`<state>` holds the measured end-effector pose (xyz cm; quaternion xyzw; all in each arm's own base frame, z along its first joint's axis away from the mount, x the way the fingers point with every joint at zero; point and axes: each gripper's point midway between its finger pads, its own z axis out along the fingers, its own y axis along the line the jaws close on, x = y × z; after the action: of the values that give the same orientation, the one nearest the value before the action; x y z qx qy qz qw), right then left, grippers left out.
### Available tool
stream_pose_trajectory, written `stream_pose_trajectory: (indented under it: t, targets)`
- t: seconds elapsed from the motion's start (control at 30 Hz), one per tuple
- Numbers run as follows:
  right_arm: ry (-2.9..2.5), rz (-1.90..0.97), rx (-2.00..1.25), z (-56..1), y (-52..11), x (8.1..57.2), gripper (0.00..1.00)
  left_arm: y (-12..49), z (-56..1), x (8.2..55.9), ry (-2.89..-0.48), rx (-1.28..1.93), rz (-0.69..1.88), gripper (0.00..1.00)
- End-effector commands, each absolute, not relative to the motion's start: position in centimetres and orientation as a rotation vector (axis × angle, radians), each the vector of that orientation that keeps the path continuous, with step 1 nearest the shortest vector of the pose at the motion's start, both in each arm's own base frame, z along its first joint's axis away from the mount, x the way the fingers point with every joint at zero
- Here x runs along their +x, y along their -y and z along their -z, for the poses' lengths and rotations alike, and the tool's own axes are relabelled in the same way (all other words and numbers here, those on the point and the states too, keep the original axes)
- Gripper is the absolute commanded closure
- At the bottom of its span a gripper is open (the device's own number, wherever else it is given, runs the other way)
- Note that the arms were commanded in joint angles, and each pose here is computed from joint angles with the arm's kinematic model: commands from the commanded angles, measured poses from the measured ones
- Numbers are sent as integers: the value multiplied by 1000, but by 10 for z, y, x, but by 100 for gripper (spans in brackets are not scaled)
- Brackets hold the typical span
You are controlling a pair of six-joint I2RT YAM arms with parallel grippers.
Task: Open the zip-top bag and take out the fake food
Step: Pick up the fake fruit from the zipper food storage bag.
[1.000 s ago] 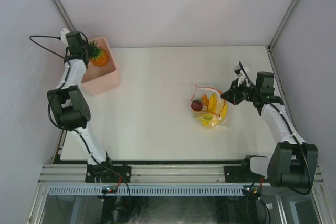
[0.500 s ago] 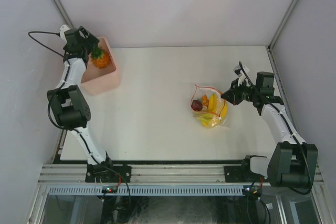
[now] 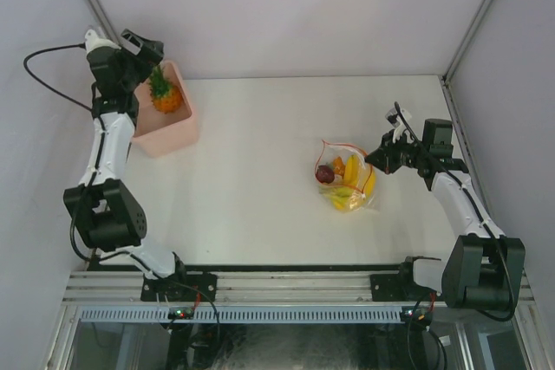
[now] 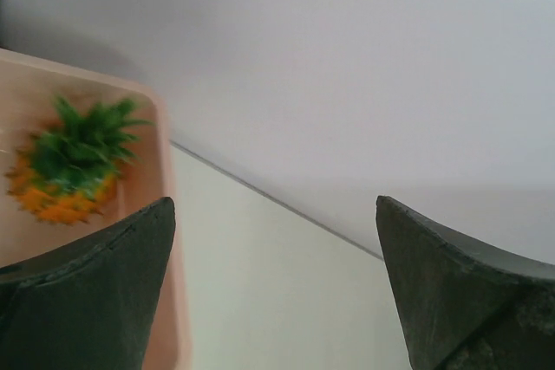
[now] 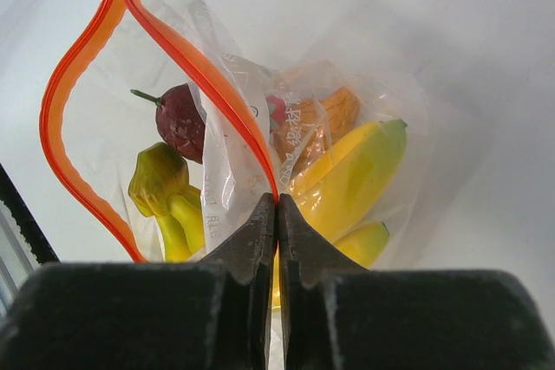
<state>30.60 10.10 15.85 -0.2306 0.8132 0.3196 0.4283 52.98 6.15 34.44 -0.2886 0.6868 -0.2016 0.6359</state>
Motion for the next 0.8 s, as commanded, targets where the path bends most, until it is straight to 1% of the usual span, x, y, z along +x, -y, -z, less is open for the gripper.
stream_pose_trajectory:
  t: [0.0, 0.13, 0.3, 0.4, 0.57, 0.67, 0.77]
  targets:
    - [-1985, -797, -625, -172, -105, 308, 100, 14, -389, 492, -1567, -517, 681, 0]
    - [-1983, -791, -629, -173, -104, 308, 100, 61, -409, 461, -1589, -456, 753, 0]
    - [-1967, -779, -641, -178, -100, 306, 100, 116, -450, 414, -1575, -400, 789, 0]
    - [-1966, -776, -648, -179, -99, 305, 100, 151, -473, 381, -1574, -391, 929, 0]
    - [-1958, -769, -663, -181, -98, 303, 100, 183, -511, 332, -1538, -422, 1041, 0]
    - [-1958, -761, -663, -180, -95, 303, 100, 212, -530, 311, -1502, -456, 1173, 0]
    - [-1951, -762, -659, -182, -91, 302, 100, 237, -546, 300, -1475, -439, 1281, 0]
